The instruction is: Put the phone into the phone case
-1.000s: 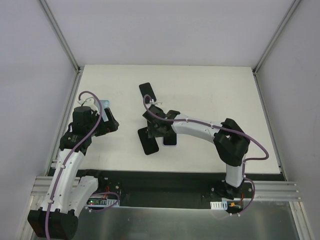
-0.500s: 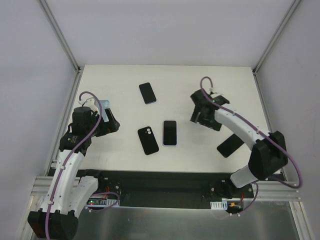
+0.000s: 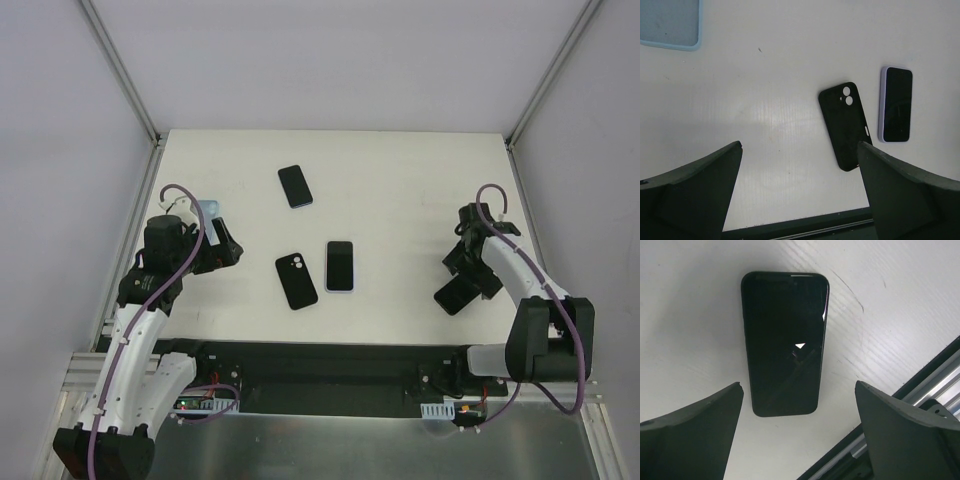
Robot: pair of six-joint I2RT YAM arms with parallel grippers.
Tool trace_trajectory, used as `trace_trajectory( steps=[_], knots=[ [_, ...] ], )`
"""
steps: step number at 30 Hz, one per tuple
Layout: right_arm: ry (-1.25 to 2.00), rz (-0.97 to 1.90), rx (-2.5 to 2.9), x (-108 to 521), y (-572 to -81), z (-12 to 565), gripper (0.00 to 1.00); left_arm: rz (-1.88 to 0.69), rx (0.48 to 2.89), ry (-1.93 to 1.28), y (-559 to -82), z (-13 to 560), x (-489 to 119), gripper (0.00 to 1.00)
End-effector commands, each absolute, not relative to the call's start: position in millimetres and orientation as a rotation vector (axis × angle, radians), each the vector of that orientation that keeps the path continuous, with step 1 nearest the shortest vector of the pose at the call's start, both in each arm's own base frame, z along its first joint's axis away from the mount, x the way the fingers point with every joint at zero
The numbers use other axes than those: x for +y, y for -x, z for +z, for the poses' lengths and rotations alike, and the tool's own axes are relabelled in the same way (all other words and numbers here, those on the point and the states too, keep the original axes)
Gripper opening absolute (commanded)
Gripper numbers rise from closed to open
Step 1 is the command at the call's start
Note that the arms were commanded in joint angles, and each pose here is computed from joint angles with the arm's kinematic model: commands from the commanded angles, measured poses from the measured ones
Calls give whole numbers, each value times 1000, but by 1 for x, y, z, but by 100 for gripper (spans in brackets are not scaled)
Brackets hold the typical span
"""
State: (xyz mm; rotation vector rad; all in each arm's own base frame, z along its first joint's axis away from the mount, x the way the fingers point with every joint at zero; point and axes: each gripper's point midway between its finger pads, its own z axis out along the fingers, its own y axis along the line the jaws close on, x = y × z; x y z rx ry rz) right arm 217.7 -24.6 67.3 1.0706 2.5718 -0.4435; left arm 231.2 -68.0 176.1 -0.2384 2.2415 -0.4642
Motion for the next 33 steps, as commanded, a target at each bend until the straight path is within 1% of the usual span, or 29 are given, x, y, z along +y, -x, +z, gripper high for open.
trace_trajectory(
  steps=[1,9,14,20,23,26,29,31,32,33],
  knots=[
    [-1007,-343,2552,-31,-238,64,96,-477,2217,203,-231,178,-71,97],
    [-1057,-270,2562,-34,-255,40,96,-474,2220,203,-232,178,-71,97],
    [-1139,-268,2593,-41,-253,25,97,-467,2227,210,-232,176,-70,97],
    [-1149,-264,2610,-45,-247,11,99,-461,2228,212,-232,175,-69,97],
    [-1135,-237,2634,-41,-249,4,96,-463,2235,210,-233,174,-70,98],
    [-1127,-224,2654,-39,-249,-1,89,-470,2246,207,-233,172,-71,97],
    [-1115,-239,2667,-40,-246,-4,86,-459,2242,214,-234,173,-69,97],
    [-1098,-236,2679,-39,-244,-4,81,-458,2243,215,-235,172,-69,97],
    [-1089,-234,2682,-39,-245,-3,75,-459,2245,215,-235,172,-69,97],
    [-1081,-235,2684,-40,-245,-3,73,-461,2247,214,-235,172,-70,97]
  ],
)
